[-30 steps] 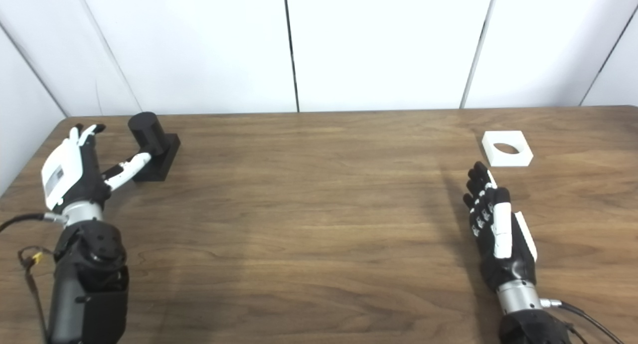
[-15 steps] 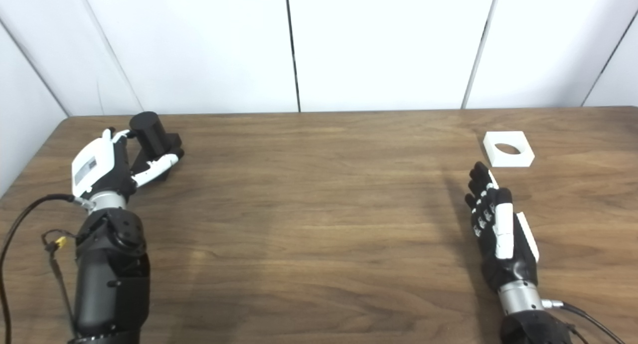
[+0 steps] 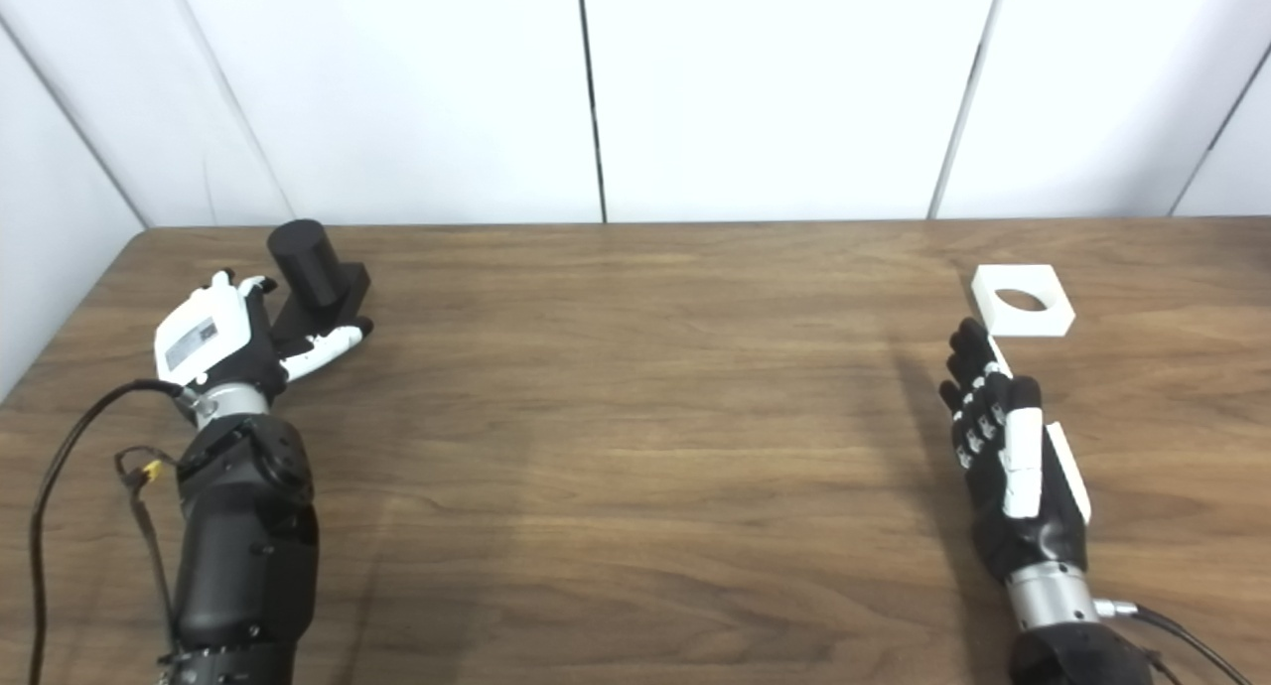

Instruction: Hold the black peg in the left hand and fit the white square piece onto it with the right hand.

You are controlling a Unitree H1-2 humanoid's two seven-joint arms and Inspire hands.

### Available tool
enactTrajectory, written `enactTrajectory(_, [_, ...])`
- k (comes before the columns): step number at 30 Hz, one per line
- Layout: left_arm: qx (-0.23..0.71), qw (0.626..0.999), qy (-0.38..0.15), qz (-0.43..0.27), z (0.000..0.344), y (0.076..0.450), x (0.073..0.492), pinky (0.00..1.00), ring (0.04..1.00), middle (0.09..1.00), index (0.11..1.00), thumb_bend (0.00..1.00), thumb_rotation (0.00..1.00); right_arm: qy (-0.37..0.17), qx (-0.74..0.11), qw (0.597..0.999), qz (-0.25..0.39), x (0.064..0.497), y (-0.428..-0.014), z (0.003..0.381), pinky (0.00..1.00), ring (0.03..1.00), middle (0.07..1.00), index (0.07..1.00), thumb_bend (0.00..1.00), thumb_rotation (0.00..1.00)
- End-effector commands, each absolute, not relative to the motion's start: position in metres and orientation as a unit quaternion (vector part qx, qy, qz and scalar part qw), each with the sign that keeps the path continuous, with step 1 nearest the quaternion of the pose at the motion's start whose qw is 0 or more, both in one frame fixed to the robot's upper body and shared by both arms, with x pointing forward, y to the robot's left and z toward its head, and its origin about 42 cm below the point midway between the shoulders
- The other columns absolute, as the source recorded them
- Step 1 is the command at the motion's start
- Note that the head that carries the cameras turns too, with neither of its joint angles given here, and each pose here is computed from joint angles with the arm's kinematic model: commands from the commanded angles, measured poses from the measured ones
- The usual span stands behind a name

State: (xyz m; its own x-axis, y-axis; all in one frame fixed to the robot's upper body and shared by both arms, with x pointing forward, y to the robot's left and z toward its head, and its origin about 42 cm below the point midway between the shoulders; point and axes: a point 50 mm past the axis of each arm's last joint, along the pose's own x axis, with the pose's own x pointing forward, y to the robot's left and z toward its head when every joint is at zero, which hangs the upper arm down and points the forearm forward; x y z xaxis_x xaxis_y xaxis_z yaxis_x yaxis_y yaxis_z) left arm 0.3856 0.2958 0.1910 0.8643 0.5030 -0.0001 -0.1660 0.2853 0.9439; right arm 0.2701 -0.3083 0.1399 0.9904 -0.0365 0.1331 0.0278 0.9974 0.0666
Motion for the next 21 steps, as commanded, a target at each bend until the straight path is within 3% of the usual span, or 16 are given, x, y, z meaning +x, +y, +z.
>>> enactTrajectory(1, [0.566,0.778,0.106,0.251,0.222,0.297,0.397,1.00,1.000,1.000,0.876,0.87,0.70,-0.069,0.031,0.997,-0.018,0.267,-0.317,0.133,1.00,1.000,0.977,0.964,0.70,1.00])
enactTrajectory(21, [0.583,0.762,0.147,0.239,0.217,0.305,0.415,1.00,1.000,1.000,0.890,0.86,0.72,-0.066,0.027,0.997,-0.012,0.269,-0.326,0.129,0.99,0.999,0.964,0.946,0.68,1.00])
